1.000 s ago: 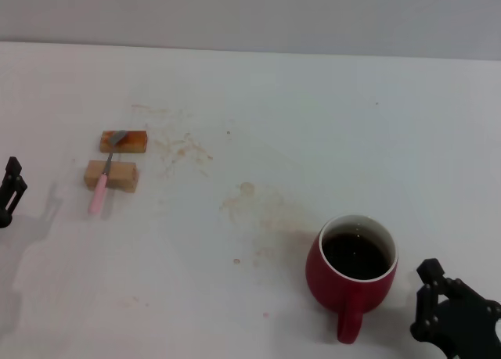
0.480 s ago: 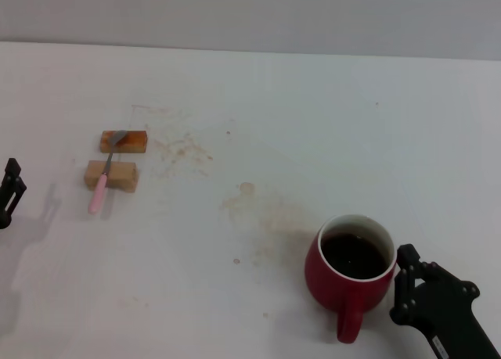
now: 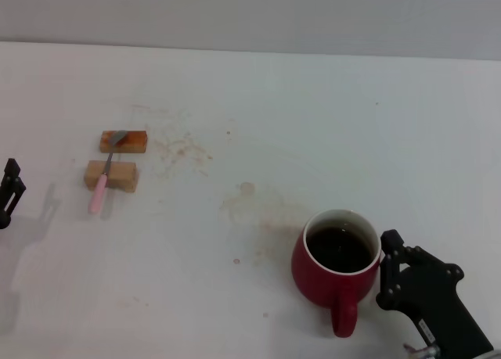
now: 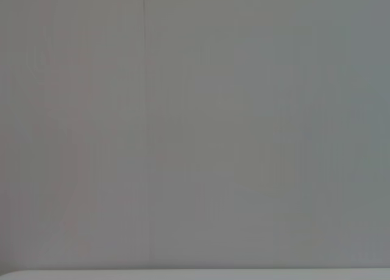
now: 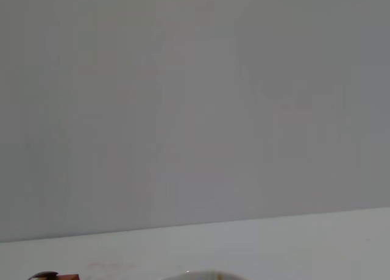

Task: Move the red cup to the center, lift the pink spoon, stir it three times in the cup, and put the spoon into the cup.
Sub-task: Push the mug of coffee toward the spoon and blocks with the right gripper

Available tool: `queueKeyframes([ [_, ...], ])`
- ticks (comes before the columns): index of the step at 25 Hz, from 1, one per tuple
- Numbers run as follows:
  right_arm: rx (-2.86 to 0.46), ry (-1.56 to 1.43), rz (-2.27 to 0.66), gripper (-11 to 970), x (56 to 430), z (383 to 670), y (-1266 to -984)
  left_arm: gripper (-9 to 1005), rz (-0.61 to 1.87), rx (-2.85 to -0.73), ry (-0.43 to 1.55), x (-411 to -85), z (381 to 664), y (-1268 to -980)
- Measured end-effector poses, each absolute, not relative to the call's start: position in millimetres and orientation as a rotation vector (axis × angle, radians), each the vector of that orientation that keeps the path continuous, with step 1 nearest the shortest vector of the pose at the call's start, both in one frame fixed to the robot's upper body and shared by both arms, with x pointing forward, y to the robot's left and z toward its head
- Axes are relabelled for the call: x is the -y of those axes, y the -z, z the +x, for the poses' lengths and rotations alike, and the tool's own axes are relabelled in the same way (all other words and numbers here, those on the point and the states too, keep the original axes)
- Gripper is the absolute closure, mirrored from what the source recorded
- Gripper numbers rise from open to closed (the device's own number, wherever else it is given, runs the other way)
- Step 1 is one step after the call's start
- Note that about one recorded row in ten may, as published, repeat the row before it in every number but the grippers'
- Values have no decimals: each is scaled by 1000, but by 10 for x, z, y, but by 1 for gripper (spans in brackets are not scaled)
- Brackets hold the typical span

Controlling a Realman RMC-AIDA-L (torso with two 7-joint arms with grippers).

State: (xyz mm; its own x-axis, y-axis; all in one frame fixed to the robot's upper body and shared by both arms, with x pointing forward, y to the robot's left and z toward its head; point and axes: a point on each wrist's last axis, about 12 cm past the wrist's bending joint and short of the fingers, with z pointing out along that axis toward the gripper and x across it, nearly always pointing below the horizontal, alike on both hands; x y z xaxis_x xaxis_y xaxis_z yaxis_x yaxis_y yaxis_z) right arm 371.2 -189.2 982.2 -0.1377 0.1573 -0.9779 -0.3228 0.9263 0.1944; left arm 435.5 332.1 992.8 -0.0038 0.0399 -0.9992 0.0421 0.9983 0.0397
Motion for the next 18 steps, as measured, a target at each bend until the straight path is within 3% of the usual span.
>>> queueKeyframes([
  [10, -1653, -413, -170, 959, 1894, 3844, -9826, 165, 64, -1581, -1, -3325, 4342, -9916],
  [18, -1701, -439, -129, 959, 1856, 3554, -9783, 165, 67, -1583, -1, -3325, 4338, -9913],
])
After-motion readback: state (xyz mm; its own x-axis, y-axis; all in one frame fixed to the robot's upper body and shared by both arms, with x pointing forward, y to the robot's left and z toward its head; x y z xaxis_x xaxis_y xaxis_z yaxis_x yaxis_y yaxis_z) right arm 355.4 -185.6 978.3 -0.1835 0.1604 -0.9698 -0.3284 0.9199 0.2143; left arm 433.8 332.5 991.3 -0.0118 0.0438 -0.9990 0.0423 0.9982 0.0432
